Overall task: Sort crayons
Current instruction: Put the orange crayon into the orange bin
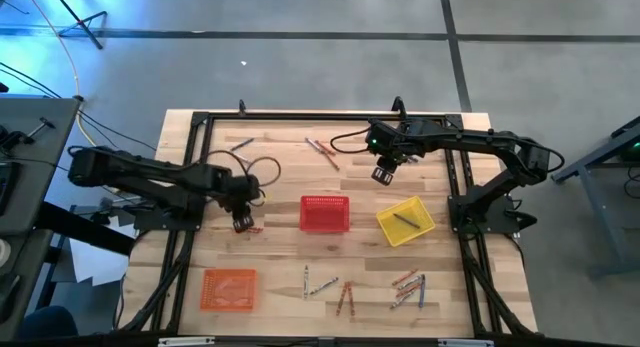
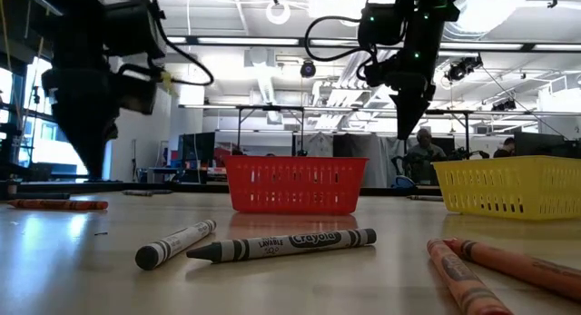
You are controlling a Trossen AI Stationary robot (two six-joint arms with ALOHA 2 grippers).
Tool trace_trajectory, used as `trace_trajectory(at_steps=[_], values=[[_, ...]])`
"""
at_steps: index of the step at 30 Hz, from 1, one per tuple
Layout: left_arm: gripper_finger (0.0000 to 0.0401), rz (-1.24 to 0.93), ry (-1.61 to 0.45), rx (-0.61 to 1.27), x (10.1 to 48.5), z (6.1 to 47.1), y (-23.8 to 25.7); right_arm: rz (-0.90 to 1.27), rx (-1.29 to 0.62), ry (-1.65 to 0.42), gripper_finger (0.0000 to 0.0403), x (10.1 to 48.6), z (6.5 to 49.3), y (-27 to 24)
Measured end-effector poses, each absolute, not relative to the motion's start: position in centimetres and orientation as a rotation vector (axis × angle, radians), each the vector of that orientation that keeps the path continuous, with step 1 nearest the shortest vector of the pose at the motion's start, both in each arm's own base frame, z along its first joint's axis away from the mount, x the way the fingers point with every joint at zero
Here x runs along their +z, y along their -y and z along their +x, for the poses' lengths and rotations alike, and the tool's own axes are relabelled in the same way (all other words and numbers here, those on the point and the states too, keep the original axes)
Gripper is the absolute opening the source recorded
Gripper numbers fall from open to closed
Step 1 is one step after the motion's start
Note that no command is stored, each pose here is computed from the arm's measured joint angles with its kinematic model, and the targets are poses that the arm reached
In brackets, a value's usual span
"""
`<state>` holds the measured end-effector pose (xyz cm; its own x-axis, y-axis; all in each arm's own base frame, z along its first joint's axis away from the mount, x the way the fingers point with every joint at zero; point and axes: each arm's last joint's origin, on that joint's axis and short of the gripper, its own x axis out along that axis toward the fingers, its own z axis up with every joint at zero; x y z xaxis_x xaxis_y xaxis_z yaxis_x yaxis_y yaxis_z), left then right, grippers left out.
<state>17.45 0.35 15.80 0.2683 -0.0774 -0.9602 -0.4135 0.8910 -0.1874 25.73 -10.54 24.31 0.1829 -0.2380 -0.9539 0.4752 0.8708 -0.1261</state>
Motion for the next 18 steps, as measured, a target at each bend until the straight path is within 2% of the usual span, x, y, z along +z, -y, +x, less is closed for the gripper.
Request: trace_trajectory(at_steps=[5, 18], values=[[0.0056, -0.396, -1.352, 0.218, 14.8, 17.9, 0.6, 0.214, -0.506, -1.294, 0.0096, 24.3, 25.7, 10.5], [0.0056, -0.28, -1.268, 0.168, 13.6, 19.7, 2.7, 0.217, -0.507, -1.292, 0.0096, 24.3, 25.7, 10.5]])
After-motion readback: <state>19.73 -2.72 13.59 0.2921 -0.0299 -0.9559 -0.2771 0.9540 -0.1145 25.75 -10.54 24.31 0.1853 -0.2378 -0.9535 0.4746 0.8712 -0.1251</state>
